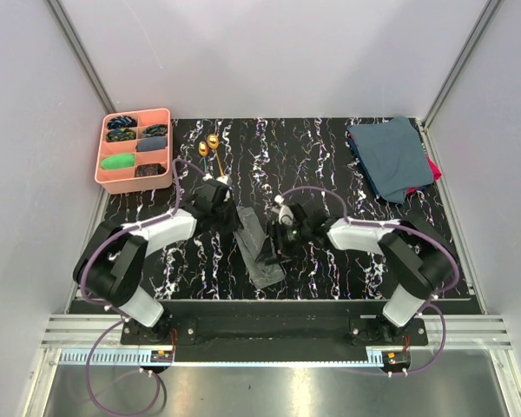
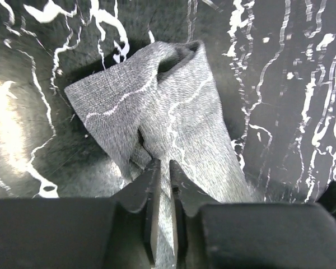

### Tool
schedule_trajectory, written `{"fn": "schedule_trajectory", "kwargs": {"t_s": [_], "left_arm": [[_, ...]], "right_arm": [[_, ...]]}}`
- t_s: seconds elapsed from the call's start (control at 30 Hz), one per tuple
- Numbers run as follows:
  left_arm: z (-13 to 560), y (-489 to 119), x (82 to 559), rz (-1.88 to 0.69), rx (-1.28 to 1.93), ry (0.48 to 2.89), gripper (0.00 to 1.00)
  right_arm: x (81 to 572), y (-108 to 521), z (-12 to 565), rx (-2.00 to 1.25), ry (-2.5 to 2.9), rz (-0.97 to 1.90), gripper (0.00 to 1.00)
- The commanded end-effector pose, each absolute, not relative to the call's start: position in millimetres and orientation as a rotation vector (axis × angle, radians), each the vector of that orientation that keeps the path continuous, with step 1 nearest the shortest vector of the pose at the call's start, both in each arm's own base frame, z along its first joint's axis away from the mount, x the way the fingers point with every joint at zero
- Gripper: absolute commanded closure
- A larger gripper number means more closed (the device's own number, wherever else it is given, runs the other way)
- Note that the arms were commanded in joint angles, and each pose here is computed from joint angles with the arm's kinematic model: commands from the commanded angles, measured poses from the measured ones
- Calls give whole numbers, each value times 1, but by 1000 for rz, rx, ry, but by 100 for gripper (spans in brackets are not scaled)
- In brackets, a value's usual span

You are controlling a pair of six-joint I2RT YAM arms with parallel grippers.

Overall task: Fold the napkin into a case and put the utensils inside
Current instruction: Stuff the top corner of the smaller-rectangle-folded napkin into the folded napkin, then turn over the 2/3 rectangle folded napkin from the folded napkin.

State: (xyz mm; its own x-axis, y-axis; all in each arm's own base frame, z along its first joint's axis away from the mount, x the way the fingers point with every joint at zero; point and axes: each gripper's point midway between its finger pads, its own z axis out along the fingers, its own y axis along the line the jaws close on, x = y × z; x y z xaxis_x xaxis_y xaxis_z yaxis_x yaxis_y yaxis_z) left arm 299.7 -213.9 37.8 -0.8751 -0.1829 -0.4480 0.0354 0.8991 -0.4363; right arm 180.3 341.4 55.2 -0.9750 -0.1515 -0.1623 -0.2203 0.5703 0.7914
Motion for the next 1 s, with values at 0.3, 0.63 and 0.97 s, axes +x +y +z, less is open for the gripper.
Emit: {"fn": "schedule_trajectory", "kwargs": {"t_s": [0.3, 0.63, 0.97], "left_arm": [[106, -207, 307, -608, -74, 2418, 71], [118, -126, 285, -375, -572, 2312, 59], [135, -71, 250, -192, -845, 2304, 58]], "right_arm": [[210, 306, 72, -318, 2653, 1311, 34], [233, 315, 81, -581, 2654, 757, 19], [242, 355, 55, -605, 2730, 396, 25]]}}
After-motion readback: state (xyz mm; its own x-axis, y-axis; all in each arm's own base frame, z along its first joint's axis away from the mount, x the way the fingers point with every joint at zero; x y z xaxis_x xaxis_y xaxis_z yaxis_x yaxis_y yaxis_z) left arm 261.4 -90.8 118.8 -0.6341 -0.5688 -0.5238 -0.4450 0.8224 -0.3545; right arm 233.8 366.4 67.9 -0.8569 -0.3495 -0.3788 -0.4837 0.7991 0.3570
